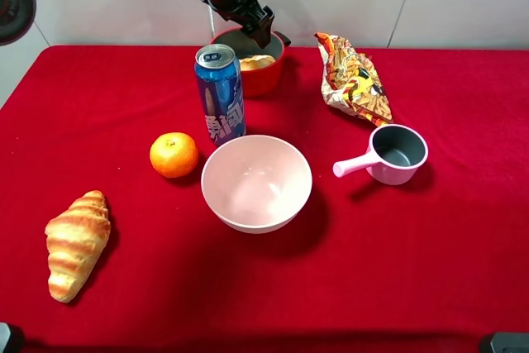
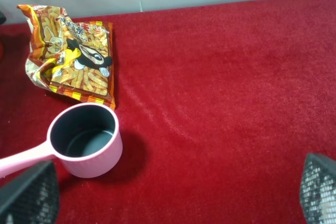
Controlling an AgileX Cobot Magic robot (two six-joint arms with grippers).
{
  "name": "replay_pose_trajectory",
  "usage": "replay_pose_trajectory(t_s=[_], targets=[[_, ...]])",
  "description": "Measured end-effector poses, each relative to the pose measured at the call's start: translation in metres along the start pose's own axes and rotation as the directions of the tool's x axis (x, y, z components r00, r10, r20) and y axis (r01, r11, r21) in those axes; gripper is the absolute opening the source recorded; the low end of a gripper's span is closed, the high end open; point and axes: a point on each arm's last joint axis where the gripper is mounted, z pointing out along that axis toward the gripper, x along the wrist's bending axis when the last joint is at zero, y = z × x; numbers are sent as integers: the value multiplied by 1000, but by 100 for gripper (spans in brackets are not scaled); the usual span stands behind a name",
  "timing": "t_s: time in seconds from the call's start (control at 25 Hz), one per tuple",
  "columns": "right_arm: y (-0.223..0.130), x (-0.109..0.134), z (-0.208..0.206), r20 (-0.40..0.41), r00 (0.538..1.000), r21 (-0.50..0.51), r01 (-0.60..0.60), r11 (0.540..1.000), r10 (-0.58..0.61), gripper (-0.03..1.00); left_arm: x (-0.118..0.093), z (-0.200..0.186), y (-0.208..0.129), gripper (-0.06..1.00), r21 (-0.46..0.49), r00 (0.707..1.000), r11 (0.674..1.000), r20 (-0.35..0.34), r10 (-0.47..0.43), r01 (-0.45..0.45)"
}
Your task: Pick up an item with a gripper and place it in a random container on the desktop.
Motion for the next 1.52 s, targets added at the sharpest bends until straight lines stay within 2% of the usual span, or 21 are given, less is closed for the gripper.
replay_pose_trajectory(t_s=[0.36, 0.6, 0.8, 1.08, 1.28, 1.52], targets=[[0, 0, 0, 0, 1000, 0, 0, 1000, 0, 69, 2, -41, 13, 91, 34, 999, 998, 9, -51, 51], [0, 0, 0, 0, 1000, 0, 0, 1000, 0, 69, 3, -78, 13, 91, 75, 998, 995, -22, -63, 64], [0, 0, 0, 0, 1000, 0, 0, 1000, 0, 69, 6, -117, 17, 97, 21, 992, 997, -97, -78, 80], [0, 0, 0, 0, 1000, 0, 0, 1000, 0, 69, 2, -175, 19, 99, -82, 984, 991, -131, -118, 108], [0, 0, 0, 0, 1000, 0, 0, 1000, 0, 69, -7, -210, 6, 99, -98, 981, 986, -123, -150, 138], [0, 0, 0, 0, 1000, 0, 0, 1000, 0, 69, -22, -237, -27, 99, -44, 981, 987, -110, -158, 154]])
